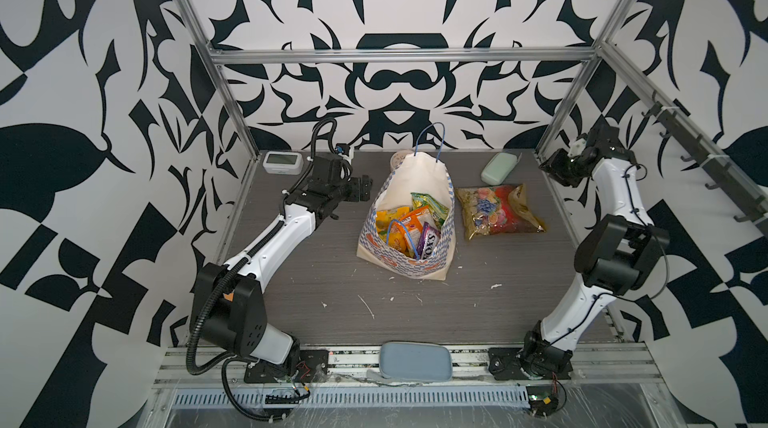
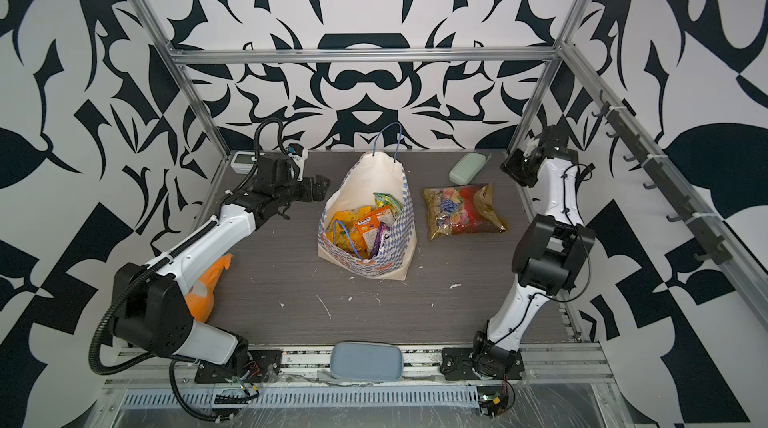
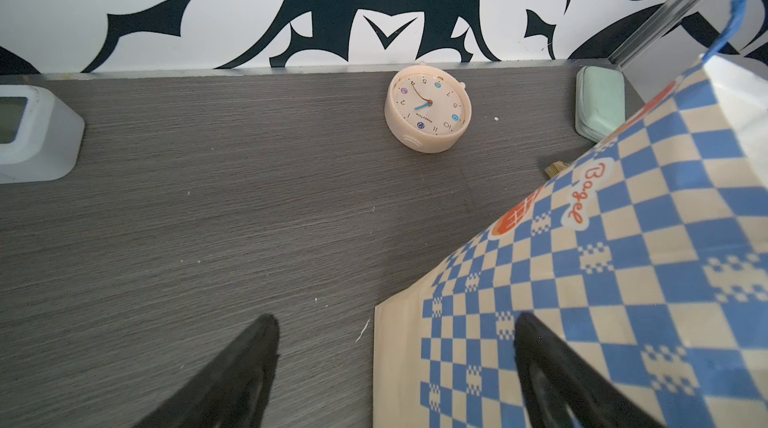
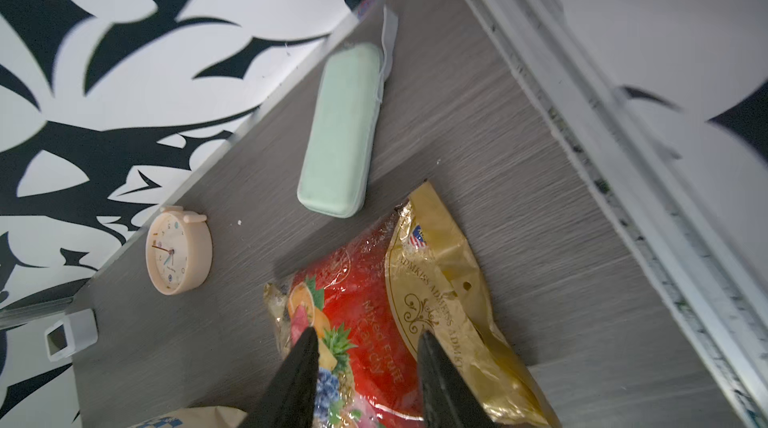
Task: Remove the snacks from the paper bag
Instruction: 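Lower the red packet onto the table beside the bag and release it, then raise the right gripper toward the bag while the left gripper moves over it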
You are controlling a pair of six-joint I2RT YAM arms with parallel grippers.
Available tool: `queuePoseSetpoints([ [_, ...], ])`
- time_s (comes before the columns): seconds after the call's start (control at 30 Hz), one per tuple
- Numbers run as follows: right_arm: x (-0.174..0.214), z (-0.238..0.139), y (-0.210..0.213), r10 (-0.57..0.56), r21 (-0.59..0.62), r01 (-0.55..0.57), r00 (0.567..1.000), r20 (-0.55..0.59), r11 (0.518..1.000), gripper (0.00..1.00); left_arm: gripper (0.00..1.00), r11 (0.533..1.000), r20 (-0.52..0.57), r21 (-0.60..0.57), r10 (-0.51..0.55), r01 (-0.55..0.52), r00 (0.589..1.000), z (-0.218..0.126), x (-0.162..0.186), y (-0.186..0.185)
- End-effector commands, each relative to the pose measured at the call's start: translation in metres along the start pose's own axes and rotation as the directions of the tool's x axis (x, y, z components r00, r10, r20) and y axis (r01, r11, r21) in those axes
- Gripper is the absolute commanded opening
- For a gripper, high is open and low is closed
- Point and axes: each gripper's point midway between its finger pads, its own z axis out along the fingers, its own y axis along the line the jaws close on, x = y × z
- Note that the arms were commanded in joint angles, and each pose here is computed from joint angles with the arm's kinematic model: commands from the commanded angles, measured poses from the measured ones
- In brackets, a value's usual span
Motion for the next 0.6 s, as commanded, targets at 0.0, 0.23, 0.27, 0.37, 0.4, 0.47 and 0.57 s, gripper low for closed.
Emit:
queuePoseSetpoints([
  [0.0, 0.009, -0.033, 0.039, -0.109, 0.011, 0.109, 0.993, 0.033, 0.994, 0.44, 0.91, 1.0, 0.028, 0.01, -0.021, 0.02, 0.999, -0.003, -0.01, -0.002],
  [0.23, 0.108, 0.016, 0.108, -0.144, -0.287, 0.104, 0.982, -0.122, 0.952, 0.37, 0.91, 0.998, 0.124, 0.035, 0.048, -0.053, 0.991, -0.028, -0.036, -0.012],
  [0.27, 0.12, 0.024, 0.107, -0.135, -0.316, 0.084, 0.98, -0.144, 0.945, 0.36, 0.91, 0.997, 0.141, 0.039, 0.06, -0.066, 0.988, -0.034, -0.045, -0.015],
  [0.37, 0.142, 0.046, 0.089, -0.111, -0.292, 0.051, 0.975, -0.194, 0.955, 0.35, 0.91, 0.987, 0.174, 0.111, 0.1, -0.12, 0.98, -0.051, -0.07, -0.036],
  [0.4, 0.148, 0.053, 0.077, -0.109, -0.249, 0.055, 0.972, -0.207, 0.967, 0.35, 0.91, 0.981, 0.182, 0.141, 0.107, -0.134, 0.977, -0.056, -0.079, -0.043],
  [0.47, 0.156, 0.066, 0.052, -0.097, -0.147, 0.066, 0.972, -0.213, 0.987, 0.35, 0.92, 0.965, 0.177, 0.208, 0.123, -0.159, 0.977, -0.06, -0.087, -0.058],
  [0.57, 0.166, 0.079, 0.027, -0.062, -0.082, 0.043, 0.966, -0.252, 0.996, 0.35, 0.93, 0.945, 0.132, 0.257, 0.175, -0.204, 0.976, -0.059, -0.084, -0.074],
])
